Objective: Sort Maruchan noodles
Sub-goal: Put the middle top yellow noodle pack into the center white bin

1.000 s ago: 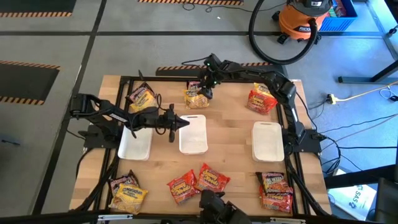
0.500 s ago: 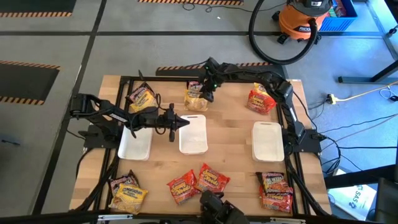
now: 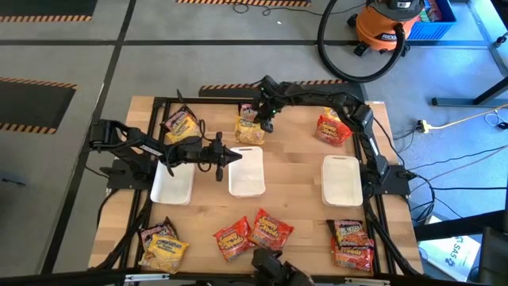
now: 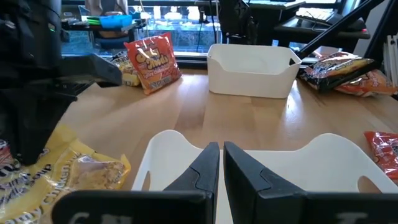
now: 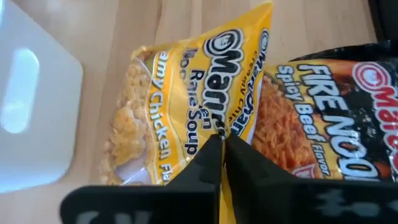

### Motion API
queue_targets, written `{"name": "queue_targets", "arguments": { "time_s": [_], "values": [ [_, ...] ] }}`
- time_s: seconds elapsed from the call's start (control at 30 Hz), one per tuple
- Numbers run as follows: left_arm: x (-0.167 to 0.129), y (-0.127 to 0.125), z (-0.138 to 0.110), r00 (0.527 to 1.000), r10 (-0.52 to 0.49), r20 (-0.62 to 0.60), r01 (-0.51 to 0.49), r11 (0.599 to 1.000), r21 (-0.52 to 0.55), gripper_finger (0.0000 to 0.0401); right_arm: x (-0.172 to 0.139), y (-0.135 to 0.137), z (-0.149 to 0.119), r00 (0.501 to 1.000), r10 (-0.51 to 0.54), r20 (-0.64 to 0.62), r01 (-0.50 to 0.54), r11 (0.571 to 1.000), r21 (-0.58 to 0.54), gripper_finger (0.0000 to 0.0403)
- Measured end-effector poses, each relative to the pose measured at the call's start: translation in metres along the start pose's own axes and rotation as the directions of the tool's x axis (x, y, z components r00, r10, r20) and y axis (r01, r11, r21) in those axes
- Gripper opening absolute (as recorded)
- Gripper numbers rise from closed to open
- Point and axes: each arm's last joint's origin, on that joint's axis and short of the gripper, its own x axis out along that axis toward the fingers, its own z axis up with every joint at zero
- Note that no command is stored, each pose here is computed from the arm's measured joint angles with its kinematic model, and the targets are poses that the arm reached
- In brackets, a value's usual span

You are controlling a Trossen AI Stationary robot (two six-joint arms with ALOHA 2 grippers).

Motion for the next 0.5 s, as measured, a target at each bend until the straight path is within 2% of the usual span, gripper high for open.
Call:
{"name": "queue_targets", "arguments": {
  "time_s": [0.2,0.5],
  "values": [
    [0.000,0.001,0.002,1.000,0.022,0.009,-0.022,1.000,0.000,0.0018,-0.008,0.027,0.020,0.995,-0.091,-0.035,0.086,0.988,-0.131,0.0001],
    [-0.007,0.005,0.013,0.982,0.183,0.039,-0.183,0.983,-0.003,0.0018,-0.036,0.071,0.051,0.977,-0.211,-0.035,0.194,0.941,-0.276,0.0000]
  ]
}}
